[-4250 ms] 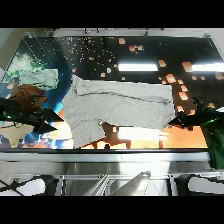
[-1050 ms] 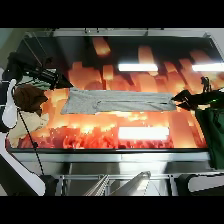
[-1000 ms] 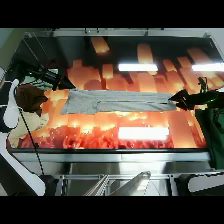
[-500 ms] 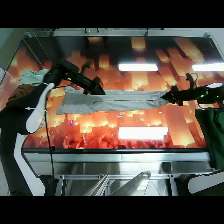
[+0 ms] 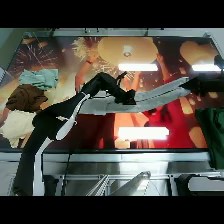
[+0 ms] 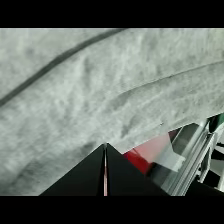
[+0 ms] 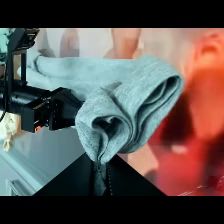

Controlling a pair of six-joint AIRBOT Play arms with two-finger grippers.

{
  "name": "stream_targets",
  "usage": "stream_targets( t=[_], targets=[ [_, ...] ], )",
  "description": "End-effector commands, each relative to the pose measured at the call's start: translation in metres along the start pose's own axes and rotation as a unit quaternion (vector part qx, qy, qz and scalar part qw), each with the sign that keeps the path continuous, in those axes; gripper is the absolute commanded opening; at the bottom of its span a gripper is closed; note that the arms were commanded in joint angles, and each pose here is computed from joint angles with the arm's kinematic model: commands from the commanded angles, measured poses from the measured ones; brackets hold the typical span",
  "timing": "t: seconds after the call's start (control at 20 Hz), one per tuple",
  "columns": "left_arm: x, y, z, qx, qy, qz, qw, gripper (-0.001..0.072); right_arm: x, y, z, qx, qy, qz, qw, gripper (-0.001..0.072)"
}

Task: Fold the shirts.

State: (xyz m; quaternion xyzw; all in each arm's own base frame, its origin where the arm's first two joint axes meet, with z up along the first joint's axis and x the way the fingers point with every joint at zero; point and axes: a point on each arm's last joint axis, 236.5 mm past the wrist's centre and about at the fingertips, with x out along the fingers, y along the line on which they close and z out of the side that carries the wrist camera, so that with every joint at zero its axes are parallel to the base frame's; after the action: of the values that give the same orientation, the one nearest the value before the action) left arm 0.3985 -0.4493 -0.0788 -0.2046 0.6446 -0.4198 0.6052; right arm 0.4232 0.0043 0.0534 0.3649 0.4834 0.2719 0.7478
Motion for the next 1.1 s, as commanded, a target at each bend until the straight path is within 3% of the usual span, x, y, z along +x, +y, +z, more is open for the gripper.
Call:
stream_targets(
  t=[0.0, 0.15, 0.25, 0.4, 0.65, 1.05],
  targets=[
    [-0.001, -0.067, 0.015, 0.051, -0.031, -0.039, 0.997, 0.0014, -0.020, 0.019, -0.008, -0.017, 0.004, 0.010, 1.000, 0.0019],
    [-0.065, -0.090, 0.014, 0.091, -0.046, -0.043, 0.994, 0.0014, -0.018, 0.046, -0.015, -0.019, 0.018, 0.040, 0.999, 0.0019],
    [-0.126, -0.064, 0.004, 0.091, -0.035, -0.009, 0.995, 0.0014, -0.006, 0.089, -0.014, -0.045, 0.016, 0.084, 0.995, 0.0018],
    [-0.213, -0.016, -0.009, 0.034, -0.048, 0.012, 0.998, 0.0013, 0.054, 0.160, -0.023, -0.095, 0.024, 0.126, 0.987, 0.0018],
    [-0.324, 0.067, -0.037, -0.049, -0.140, 0.031, 0.988, 0.0014, 0.206, 0.225, -0.069, -0.134, 0.060, 0.123, 0.982, 0.0017],
    [-0.340, 0.163, -0.112, -0.163, -0.160, 0.010, 0.974, 0.0014, 0.386, 0.247, -0.155, -0.133, 0.171, 0.145, 0.965, 0.0028]
  ],
)
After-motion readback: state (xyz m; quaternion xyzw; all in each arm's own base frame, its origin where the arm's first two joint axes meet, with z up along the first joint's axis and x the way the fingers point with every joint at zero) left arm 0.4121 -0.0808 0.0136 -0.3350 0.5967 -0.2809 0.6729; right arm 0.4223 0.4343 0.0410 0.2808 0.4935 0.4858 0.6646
